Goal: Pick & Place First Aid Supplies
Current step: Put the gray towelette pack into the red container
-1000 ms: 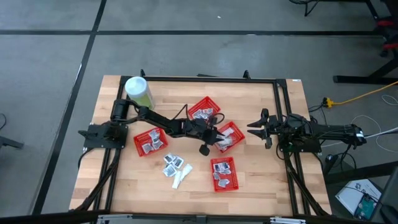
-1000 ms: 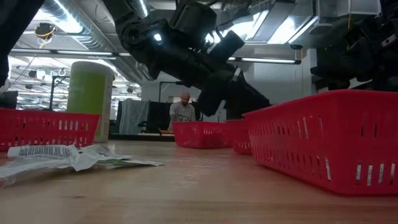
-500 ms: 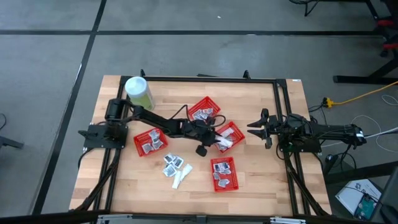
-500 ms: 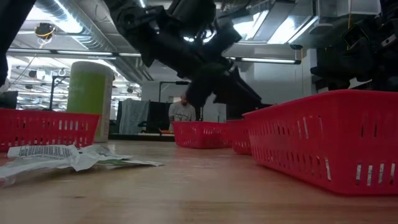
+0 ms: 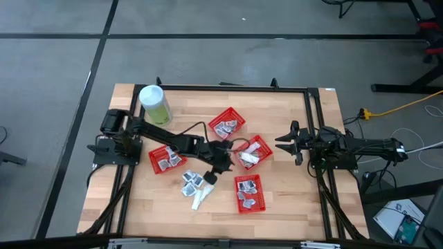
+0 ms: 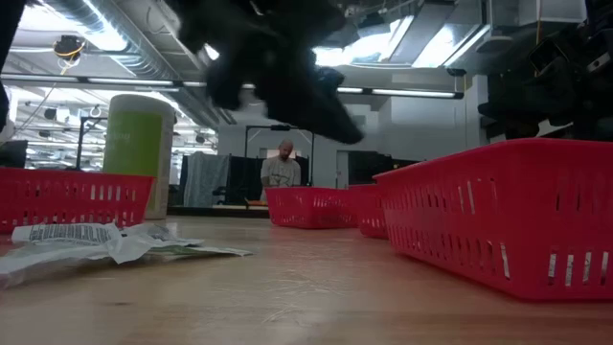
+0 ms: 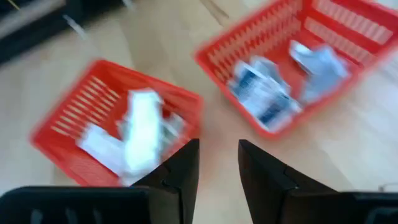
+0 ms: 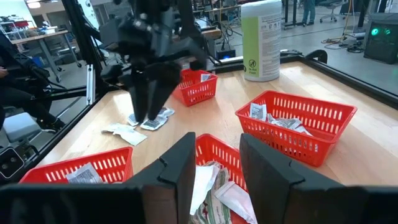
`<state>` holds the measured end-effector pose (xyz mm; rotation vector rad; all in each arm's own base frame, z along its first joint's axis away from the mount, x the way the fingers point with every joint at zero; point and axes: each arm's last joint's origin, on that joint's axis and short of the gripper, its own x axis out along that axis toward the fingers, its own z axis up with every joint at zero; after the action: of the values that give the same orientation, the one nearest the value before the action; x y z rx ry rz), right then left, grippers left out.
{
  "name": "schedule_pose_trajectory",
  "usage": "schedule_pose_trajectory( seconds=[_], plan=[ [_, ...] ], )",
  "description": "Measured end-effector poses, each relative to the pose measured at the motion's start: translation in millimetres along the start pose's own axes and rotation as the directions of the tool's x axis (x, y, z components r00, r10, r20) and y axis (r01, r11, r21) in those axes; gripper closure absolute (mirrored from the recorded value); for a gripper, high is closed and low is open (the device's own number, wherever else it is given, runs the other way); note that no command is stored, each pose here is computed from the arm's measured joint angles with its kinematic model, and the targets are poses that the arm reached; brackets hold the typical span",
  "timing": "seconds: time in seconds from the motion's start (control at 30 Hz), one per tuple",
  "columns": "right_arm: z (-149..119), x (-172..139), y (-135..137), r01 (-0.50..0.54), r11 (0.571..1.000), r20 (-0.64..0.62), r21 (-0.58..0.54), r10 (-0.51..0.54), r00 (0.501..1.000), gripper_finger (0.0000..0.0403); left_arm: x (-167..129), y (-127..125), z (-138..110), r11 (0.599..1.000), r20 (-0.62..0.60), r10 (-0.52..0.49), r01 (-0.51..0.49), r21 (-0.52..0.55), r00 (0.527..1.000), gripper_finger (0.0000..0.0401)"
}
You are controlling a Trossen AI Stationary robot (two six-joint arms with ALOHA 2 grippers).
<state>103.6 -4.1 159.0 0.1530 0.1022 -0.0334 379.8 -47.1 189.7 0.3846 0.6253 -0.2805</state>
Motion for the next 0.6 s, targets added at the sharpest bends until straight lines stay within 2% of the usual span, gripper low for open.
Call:
schedule_pose_trajectory(
  seconds=[0.17,0.3,0.43,0.6],
  plan=[
    [0.0,0.0,0.0,0.0,1.0,0.0,0.0,0.0,1.0,0.0276,-9.2,-27.0,-1.8,0.995,-0.132,-0.089,0.084,-0.044,0.987,0.0294],
    [0.0,0.0,-0.1,0.001,1.0,0.0,0.0,-0.001,1.0,0.0276,-13.3,-55.0,-7.8,0.991,-0.276,-0.119,0.098,-0.088,0.954,0.0292],
    [0.0,0.0,0.0,0.001,1.0,0.0,0.0,-0.001,1.0,0.0276,-21.9,-80.3,-9.8,0.993,-0.382,-0.096,0.061,-0.103,0.919,0.0293],
    [0.0,0.0,0.0,0.0,1.0,0.0,0.0,0.0,1.0,0.0276,-30.0,-102.0,-2.1,0.997,-0.373,-0.03,-0.001,-0.082,0.927,0.0297]
  ],
)
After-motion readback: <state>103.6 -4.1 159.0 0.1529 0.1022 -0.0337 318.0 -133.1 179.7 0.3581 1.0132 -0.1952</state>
